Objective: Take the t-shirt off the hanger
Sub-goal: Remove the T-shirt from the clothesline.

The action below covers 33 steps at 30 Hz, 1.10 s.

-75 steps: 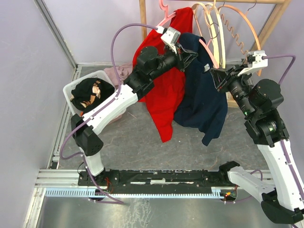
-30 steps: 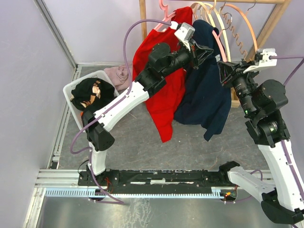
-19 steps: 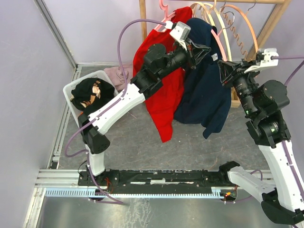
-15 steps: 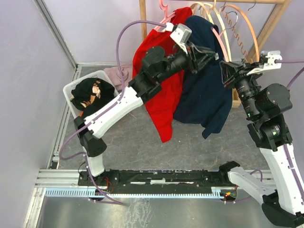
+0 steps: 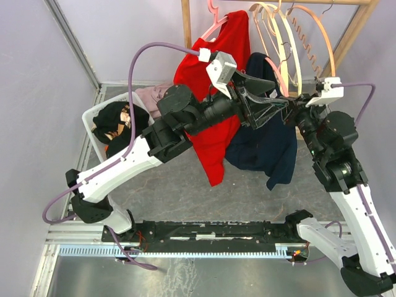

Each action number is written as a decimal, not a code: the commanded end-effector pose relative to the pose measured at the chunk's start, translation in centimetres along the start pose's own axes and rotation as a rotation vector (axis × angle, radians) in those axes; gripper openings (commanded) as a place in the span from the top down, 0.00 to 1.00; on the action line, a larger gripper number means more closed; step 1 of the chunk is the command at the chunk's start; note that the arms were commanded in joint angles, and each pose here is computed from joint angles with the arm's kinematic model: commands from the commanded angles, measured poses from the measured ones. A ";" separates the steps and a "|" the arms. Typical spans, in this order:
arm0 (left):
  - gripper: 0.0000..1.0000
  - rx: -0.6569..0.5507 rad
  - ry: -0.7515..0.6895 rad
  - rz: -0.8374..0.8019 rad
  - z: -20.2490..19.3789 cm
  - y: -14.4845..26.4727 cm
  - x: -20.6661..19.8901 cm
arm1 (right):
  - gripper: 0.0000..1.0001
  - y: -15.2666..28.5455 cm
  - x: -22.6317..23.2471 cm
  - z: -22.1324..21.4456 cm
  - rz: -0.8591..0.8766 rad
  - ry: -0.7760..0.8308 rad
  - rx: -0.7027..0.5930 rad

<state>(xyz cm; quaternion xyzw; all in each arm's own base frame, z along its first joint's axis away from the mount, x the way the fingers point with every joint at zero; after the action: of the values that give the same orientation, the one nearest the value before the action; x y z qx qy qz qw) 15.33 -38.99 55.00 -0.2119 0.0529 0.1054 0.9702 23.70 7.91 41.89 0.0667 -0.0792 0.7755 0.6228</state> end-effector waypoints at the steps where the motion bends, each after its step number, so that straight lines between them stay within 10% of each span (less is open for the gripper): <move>1: 0.29 0.016 -0.063 0.213 -0.2 1.1 2.5 | 0.99 2.1 0.4 4.8 0.031 -0.012 -0.214; 33: 0.22 0.132 -0.226 0.853 -5.6 -0.9 15.6 | 0.99 7.2 1.6 7.2 0.164 -0.030 -0.302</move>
<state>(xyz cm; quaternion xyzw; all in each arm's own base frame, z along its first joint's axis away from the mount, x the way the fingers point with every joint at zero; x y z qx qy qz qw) 28.83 -40.94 45.54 -0.0513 0.0321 0.4978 0.8652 18.35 6.93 44.89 0.0259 -0.1348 0.8016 0.5819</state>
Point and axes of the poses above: each gripper's point midway between its finger pads, its own y axis back along the fingers, its own x axis along the line the jaws close on, z = x × y, the point moved 6 cm from there along y, back along the fingers
